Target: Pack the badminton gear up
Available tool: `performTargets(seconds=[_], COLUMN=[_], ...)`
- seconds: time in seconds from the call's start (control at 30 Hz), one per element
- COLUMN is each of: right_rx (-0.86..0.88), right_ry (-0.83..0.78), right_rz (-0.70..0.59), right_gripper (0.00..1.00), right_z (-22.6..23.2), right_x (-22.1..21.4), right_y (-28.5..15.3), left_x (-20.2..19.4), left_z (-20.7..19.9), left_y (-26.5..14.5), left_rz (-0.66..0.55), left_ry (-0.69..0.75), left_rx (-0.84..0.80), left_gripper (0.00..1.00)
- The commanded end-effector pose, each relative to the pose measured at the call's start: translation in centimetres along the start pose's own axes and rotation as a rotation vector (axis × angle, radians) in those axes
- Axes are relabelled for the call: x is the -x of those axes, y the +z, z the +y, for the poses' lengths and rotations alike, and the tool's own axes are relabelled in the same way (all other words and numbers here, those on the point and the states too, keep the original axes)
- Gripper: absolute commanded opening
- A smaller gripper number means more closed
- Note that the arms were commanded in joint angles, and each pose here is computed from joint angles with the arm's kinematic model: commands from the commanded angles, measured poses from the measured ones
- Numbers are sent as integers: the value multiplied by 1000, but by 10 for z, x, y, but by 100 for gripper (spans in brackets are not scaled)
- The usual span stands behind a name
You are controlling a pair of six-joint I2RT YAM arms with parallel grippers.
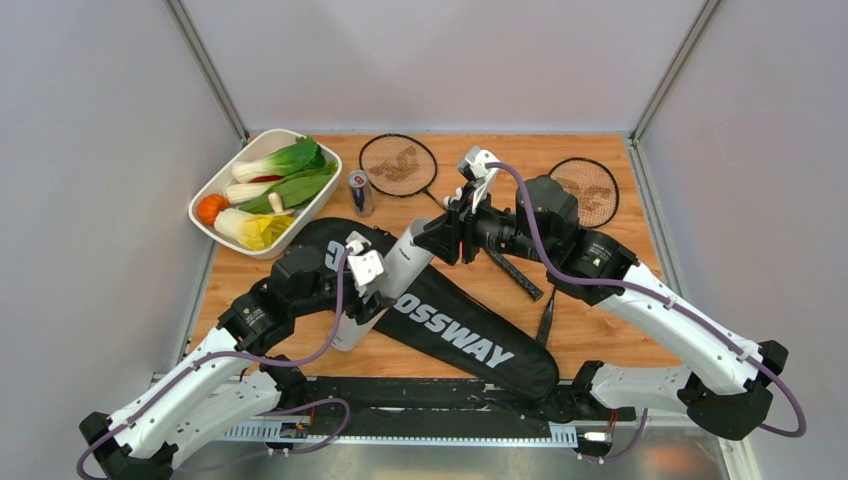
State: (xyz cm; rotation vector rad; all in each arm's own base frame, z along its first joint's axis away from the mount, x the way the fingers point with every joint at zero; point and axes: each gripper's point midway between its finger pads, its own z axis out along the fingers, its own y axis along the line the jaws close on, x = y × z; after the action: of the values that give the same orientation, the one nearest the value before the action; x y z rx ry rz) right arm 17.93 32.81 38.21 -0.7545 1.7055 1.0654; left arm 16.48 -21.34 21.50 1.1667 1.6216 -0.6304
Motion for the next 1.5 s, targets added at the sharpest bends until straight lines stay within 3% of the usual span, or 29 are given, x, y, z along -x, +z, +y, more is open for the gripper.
performTargets(seconds=[0.0, 0.13, 0.27, 0.57, 0.6, 0.8, 1.47], right_rx=[43, 38, 28, 1, -7, -25, -93], right_ry=[7, 12, 14, -9, -11, -28, -80], right_rz=[2, 3, 8, -43, -61, -151, -260], right_gripper=[41, 44, 41, 1, 0, 0, 0], right_z=[8, 7, 3, 0, -2, -6, -29], right_x=[1, 0, -3, 10, 15, 43, 82], right_y=[-3, -3, -1, -8, -11, -28, -58], left_x=[28, 28, 29, 28, 28, 22, 10], left_z=[7, 7, 7, 8, 8, 15, 12], left_y=[1, 1, 0, 0, 0, 1, 5], left_rz=[-105, -103, -106, -103, -103, -82, -57], left_ry=[70, 73, 76, 84, 86, 82, 67], left_rx=[21, 23, 23, 26, 27, 63, 54], left_gripper=[36, 36, 36, 36, 35, 29, 13])
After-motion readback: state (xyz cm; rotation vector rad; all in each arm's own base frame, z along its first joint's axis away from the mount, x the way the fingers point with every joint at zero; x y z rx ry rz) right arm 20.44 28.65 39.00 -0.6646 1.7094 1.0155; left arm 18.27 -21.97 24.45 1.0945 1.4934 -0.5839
